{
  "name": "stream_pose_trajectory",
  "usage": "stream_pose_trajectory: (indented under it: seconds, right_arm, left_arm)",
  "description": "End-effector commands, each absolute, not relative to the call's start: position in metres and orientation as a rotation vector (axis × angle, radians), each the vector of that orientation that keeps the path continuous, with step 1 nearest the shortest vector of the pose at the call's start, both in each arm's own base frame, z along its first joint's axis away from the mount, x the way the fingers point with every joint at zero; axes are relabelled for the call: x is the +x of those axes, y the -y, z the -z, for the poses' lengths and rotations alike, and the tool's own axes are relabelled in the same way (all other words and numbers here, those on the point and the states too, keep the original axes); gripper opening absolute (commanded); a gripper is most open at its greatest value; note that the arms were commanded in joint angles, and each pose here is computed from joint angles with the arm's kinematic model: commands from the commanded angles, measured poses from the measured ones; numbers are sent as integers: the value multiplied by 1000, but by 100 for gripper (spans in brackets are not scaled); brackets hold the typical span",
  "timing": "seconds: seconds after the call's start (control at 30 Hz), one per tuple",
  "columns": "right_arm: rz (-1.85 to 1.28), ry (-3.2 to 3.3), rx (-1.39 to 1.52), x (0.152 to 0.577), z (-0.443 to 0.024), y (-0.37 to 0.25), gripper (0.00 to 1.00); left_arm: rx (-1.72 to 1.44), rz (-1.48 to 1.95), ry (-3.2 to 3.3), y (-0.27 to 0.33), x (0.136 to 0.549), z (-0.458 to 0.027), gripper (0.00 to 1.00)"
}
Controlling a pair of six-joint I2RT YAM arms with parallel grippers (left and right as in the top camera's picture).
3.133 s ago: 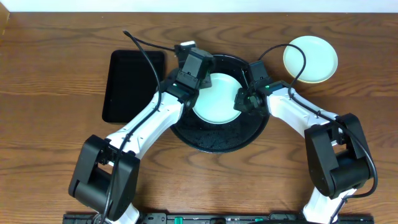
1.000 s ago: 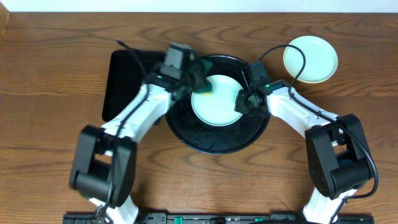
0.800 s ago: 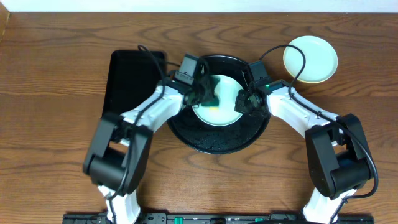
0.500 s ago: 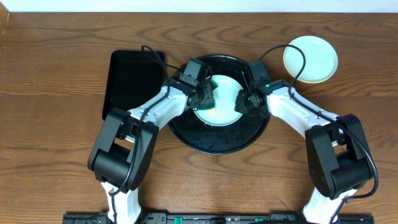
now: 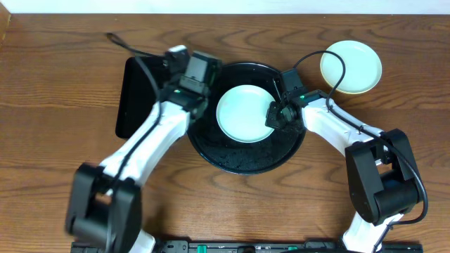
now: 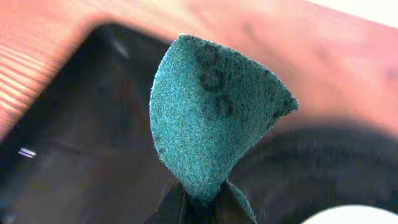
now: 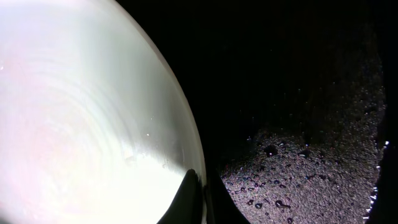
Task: Clean dirty plates on tray and stack at the side
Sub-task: 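Move the left gripper with the sponge over the black rectangular tray, then lift the cleaned plate with the right gripper and carry it right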
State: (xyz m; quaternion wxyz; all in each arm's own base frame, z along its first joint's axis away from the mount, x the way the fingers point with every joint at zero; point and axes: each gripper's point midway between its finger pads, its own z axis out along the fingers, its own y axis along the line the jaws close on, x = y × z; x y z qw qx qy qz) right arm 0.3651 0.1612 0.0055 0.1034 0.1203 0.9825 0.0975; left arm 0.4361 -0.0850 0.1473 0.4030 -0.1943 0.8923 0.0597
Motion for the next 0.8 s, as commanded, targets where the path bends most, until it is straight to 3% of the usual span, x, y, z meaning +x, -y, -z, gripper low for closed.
stream_pose_trajectory:
  seconds: [0.0, 0.3, 0.77]
  right_arm:
    - [-128, -2914, 254, 360, -1, -141, 1]
    - [84, -2698, -59, 415, -105, -132, 1]
    - [878, -2149, -511, 455, -251, -139, 1]
  left_arm:
    - [-550, -200, -2163, 57, 433, -179, 8]
    - [-630, 200, -2329, 23, 440, -160, 8]
    - [-880, 116, -2388, -61, 432, -112, 8]
